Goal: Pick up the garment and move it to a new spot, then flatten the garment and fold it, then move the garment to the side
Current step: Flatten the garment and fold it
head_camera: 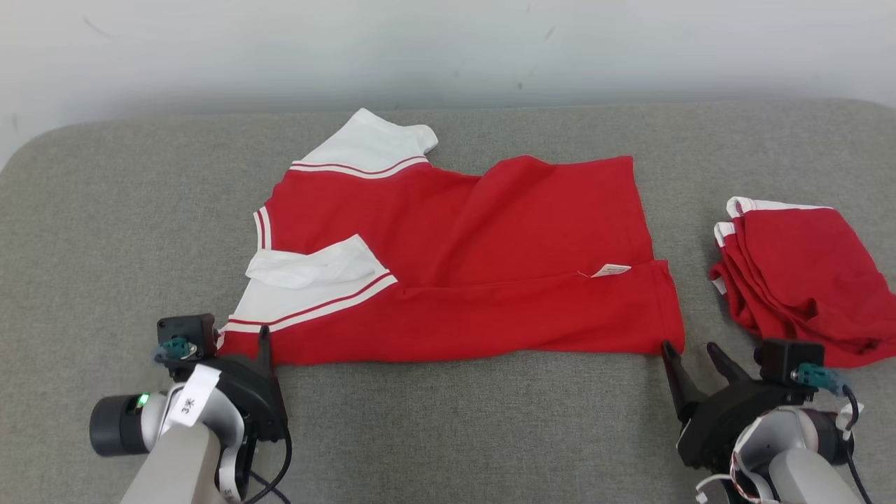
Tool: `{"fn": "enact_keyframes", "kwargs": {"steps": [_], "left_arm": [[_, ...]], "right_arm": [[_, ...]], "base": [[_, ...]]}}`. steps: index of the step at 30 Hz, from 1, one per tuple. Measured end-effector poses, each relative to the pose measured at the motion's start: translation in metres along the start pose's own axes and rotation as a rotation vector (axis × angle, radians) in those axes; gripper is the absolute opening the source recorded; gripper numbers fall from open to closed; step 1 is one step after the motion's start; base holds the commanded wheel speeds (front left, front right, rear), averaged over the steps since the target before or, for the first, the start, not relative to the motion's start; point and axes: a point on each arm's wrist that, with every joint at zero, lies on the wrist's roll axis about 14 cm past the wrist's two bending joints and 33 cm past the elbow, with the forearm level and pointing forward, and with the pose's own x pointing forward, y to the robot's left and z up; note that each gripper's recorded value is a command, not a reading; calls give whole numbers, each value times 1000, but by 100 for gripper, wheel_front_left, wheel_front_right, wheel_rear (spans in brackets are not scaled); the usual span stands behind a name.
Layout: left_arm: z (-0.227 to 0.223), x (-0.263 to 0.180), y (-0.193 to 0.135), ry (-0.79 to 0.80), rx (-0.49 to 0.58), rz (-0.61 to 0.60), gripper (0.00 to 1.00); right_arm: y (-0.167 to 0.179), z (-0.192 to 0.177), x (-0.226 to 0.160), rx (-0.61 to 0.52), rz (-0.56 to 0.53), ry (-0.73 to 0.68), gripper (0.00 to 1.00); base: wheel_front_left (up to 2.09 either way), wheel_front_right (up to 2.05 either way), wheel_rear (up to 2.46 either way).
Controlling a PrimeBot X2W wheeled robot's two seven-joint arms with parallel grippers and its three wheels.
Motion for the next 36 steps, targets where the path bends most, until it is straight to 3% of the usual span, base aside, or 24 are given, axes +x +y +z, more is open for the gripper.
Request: {"fn": "enact_keyframes", "kwargs": {"steps": [7, 28, 30, 36], "left_arm": [[6, 7, 2, -6, 2, 8, 100], [-25, -4, 6, 86, -6, 26, 100], [-25, -4, 6, 87, -6, 25, 100], [-27, -3, 5, 94, 0, 22, 100]], "right_arm": [[9, 14, 16, -15, 17, -22, 100], [20, 3, 22, -46, 41, 29, 100], [21, 2, 22, -49, 42, 32, 90], [16, -5, 22, -55, 28, 58, 100]], "base": [[0, 0, 0], [0, 0, 0], [0, 0, 0], [0, 0, 0]]}}
